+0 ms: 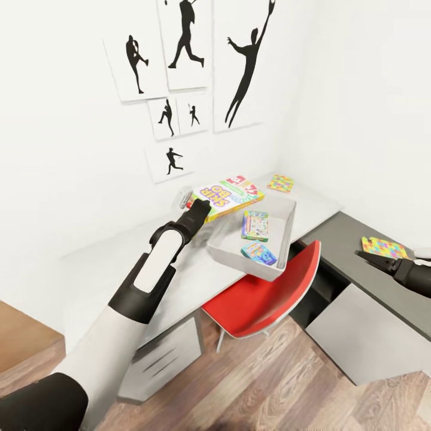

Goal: Put all the toys in the child's room - the three board games (two on the bed and one on the table), the two jigsaw puzzles on the table, and the tennis ball on the table - inside the toy box on the table in the child's room.

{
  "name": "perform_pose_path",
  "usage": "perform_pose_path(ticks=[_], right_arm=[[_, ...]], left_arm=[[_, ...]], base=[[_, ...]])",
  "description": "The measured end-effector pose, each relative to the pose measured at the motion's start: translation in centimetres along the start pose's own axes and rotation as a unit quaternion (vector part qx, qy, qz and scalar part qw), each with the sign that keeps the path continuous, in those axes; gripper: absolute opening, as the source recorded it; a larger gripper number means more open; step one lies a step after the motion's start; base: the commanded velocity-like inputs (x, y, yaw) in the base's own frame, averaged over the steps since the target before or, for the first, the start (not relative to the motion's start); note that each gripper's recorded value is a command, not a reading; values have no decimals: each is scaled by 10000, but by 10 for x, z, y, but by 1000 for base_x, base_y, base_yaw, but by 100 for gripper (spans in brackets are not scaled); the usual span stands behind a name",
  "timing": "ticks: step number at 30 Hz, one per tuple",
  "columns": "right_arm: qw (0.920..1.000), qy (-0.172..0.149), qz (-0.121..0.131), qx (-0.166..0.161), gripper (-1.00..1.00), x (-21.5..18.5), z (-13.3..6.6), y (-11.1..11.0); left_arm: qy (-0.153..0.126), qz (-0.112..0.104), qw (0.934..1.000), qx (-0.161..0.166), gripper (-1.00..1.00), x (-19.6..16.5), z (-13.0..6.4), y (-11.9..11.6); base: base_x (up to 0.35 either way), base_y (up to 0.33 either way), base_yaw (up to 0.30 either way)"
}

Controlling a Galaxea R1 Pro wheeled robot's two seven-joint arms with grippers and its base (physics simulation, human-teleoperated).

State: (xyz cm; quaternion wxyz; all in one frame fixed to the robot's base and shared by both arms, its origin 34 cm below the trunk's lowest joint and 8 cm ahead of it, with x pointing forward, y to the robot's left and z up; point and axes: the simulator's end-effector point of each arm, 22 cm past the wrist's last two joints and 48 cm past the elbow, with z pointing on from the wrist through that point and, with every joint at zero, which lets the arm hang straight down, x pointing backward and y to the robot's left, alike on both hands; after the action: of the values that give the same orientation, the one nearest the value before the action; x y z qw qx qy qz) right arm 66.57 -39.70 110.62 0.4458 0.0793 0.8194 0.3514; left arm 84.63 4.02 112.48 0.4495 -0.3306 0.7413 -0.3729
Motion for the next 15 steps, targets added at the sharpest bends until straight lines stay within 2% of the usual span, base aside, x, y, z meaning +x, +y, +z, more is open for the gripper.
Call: perform_pose_path(ticks=[15], right_arm=[[10000, 1, 12, -4, 100, 1, 1, 0]], left_arm=[[12, 10, 9997, -231, -100, 1, 10, 14]], base=[[0, 0, -272]])
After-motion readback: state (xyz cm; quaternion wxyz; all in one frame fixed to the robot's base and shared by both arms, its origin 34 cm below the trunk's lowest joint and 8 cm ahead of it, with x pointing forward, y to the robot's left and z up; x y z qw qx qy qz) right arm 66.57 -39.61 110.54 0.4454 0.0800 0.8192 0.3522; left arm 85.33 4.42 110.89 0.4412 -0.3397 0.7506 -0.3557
